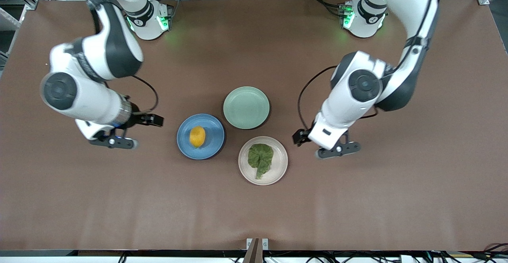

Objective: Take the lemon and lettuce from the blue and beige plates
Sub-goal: 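Lower the right gripper to the lemon while the left gripper reaches the lettuce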

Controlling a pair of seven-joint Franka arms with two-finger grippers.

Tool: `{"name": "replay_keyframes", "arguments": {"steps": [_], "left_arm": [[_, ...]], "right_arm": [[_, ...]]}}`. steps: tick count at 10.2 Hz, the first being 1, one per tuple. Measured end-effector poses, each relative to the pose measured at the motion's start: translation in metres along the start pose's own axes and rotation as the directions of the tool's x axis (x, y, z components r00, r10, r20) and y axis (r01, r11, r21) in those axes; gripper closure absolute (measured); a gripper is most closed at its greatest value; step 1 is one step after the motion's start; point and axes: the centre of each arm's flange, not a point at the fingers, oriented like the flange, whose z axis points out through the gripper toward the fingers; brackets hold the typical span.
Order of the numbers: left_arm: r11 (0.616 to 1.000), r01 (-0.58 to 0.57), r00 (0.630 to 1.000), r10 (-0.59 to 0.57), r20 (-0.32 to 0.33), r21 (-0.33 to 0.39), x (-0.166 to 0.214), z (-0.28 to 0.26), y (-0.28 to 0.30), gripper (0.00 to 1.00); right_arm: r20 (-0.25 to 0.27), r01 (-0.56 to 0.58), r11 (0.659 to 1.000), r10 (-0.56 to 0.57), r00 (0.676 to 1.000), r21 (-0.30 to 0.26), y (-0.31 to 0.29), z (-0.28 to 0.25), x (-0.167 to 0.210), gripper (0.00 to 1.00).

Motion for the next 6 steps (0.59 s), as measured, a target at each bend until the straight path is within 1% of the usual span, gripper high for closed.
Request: {"name": "replay_keyframes", "arguments": {"steps": [2, 3, 4, 6], "left_arm": [[0.998, 0.013, 0.999, -0.016, -0.048, -0.063, 0.0, 0.045, 0.011, 0.0], [0.995, 0.011, 0.997, -0.019, -0.079, -0.098, 0.002, 0.061, 0.014, 0.0], [0.991, 0.009, 0.993, -0.025, -0.113, -0.136, 0.004, 0.074, 0.016, 0.0], [0.983, 0.0, 0.987, -0.029, -0.157, -0.185, 0.002, 0.096, 0.021, 0.0]], "right_arm": [[0.006, -0.008, 1.0, 0.008, 1.0, -0.008, -0.027, 0.035, 0.003, 0.0], [0.005, -0.009, 1.0, 0.009, 1.0, 0.003, -0.034, 0.047, 0.006, 0.0], [-0.005, -0.01, 1.0, 0.01, 1.0, 0.019, -0.04, 0.057, 0.009, 0.0], [-0.048, -0.012, 0.999, 0.014, 0.999, 0.044, -0.046, 0.079, 0.013, 0.0]]}}
